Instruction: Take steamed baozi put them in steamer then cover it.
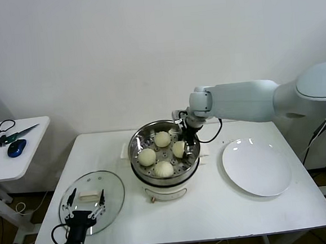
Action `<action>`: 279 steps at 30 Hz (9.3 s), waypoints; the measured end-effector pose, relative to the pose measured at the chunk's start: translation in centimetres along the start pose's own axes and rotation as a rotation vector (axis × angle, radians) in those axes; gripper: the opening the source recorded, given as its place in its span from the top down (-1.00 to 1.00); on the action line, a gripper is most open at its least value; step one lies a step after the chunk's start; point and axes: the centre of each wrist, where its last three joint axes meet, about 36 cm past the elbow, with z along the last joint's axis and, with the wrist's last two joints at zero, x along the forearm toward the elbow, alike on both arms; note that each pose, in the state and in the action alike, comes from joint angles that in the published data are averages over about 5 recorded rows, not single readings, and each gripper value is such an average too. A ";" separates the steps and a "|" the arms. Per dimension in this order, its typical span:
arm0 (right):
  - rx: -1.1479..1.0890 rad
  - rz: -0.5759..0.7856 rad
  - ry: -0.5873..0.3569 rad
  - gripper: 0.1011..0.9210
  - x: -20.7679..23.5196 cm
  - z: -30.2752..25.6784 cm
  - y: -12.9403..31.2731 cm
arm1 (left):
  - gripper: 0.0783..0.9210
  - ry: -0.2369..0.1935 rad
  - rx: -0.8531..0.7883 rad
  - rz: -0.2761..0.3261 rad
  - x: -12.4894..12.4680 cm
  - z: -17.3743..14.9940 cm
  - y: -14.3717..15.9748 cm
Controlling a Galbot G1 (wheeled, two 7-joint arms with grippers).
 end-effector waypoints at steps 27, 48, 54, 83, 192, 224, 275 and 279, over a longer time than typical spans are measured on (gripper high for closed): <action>-0.038 0.136 -0.282 -0.76 5.9 5.3 0.5 | -0.77 -0.015 -0.027 -0.014 -0.8 -0.7 0.5; -0.415 0.703 -0.911 -0.76 -2.6 18.7 11.8 | -0.77 -0.020 -0.167 -0.055 -1.5 -2.1 1.0; -0.533 0.822 -0.969 -0.76 -4.7 21.6 15.7 | -0.77 -0.007 -0.282 -0.059 -1.0 -2.3 1.4; -0.925 1.056 -0.879 -0.76 -12.9 26.1 31.5 | -0.77 0.131 -1.314 0.014 -2.6 4.9 0.1; -0.912 1.113 -0.693 -0.76 -17.4 30.4 34.6 | 0.84 -0.077 -1.340 -0.192 -12.7 -15.7 -15.1; -0.919 1.130 -0.673 -0.76 -17.9 31.5 36.0 | 0.84 -0.061 -1.296 -0.104 -16.4 -14.4 -25.1; -0.904 1.117 -0.648 -0.76 -16.8 32.2 35.5 | 0.04 -0.052 -1.304 -0.070 -16.6 -13.6 -24.2; -0.915 1.111 -0.637 -0.76 -16.5 31.9 35.1 | -0.23 -0.053 -1.295 -0.064 -16.0 -13.8 -23.3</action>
